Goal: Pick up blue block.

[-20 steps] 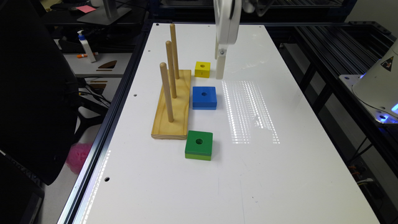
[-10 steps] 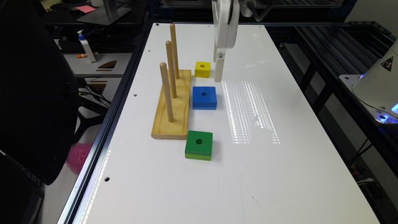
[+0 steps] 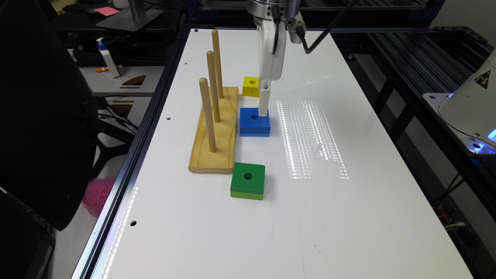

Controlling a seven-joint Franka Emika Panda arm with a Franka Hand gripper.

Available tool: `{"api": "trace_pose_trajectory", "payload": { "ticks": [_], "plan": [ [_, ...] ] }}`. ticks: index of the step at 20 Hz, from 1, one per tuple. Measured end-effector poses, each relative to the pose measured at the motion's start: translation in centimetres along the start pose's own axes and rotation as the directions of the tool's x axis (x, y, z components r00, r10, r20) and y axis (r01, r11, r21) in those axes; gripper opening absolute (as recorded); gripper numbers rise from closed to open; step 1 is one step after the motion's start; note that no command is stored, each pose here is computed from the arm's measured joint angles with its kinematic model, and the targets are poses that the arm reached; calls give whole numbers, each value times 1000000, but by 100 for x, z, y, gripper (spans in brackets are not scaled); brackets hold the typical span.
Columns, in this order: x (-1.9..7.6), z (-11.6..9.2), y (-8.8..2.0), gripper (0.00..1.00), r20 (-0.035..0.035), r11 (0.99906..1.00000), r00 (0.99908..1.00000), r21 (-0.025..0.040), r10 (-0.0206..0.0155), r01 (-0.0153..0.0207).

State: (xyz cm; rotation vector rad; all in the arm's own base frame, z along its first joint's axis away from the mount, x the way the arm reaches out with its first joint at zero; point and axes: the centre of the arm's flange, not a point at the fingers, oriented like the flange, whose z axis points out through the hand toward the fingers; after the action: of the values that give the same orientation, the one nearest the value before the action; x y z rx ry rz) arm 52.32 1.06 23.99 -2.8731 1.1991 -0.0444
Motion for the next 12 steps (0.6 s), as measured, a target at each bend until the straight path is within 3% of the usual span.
{"api": "trace_pose_trajectory", "payload": {
  "ticks": [4, 6, 8, 12],
  "plan": [
    [3, -21, -33, 100, -3685, 999981, 999987, 4992, -3549, 3567],
    [-3, 18, -34, 100, 571, 999990, 999991, 1382, -4256, 4256],
    [-7, 126, -30, 100, 4974, 999990, 999979, -1648, -4133, 4142],
    [13, 402, -50, 100, 5463, 999993, 999981, 2201, -3010, 2998]
  ]
}}
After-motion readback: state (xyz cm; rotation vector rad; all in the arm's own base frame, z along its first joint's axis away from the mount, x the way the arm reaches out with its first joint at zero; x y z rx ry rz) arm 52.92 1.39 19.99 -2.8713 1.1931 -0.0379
